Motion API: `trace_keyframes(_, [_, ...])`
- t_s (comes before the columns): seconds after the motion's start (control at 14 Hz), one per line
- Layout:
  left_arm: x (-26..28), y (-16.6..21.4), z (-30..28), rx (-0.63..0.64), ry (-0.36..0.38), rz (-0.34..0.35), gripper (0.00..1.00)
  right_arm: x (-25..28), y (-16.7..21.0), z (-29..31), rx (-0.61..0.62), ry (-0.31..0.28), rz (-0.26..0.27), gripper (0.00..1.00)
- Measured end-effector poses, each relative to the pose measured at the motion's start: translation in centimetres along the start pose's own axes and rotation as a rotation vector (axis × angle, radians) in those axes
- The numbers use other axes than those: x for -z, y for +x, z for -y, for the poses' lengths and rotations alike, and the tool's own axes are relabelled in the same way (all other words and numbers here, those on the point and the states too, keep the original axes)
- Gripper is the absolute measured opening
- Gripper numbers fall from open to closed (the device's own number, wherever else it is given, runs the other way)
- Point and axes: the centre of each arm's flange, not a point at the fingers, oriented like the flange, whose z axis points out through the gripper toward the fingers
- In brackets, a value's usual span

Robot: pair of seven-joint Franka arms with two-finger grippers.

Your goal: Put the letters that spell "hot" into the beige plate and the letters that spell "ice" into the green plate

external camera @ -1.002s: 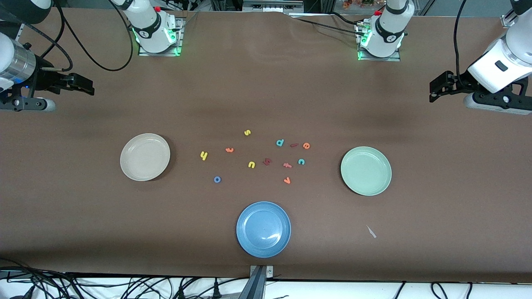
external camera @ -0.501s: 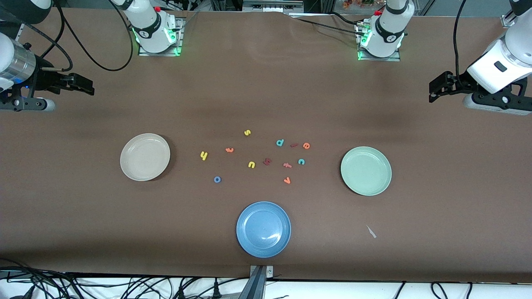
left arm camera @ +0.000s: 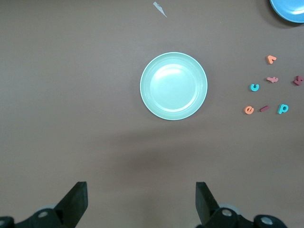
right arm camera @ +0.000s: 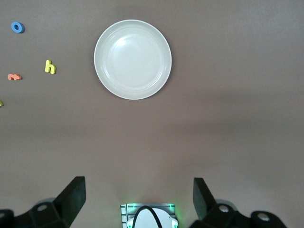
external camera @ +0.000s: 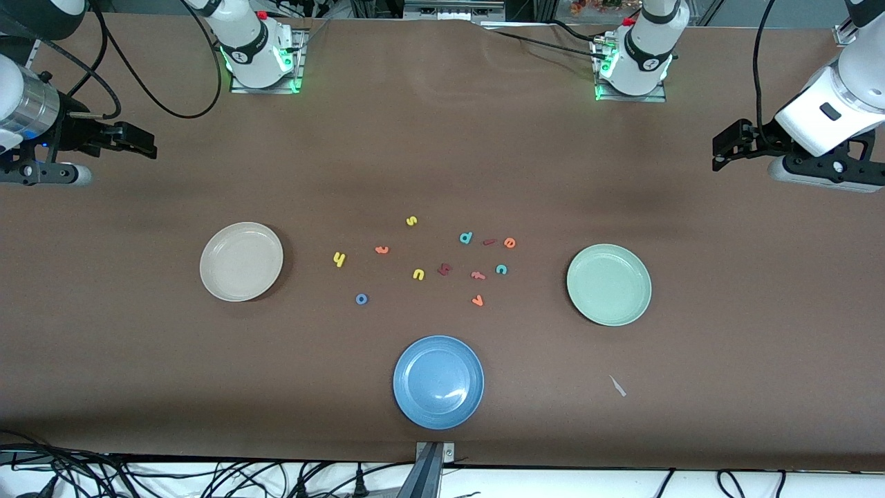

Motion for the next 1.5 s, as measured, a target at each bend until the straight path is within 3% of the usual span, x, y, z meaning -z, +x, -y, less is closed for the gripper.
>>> trace_keyframes(1.5, [-0.1, 0.1, -1.3, -0.023, 0.001, 0.002, 1.00, 0.0, 0.0, 0.0, 0.000, 0.000, 0.000, 1.00])
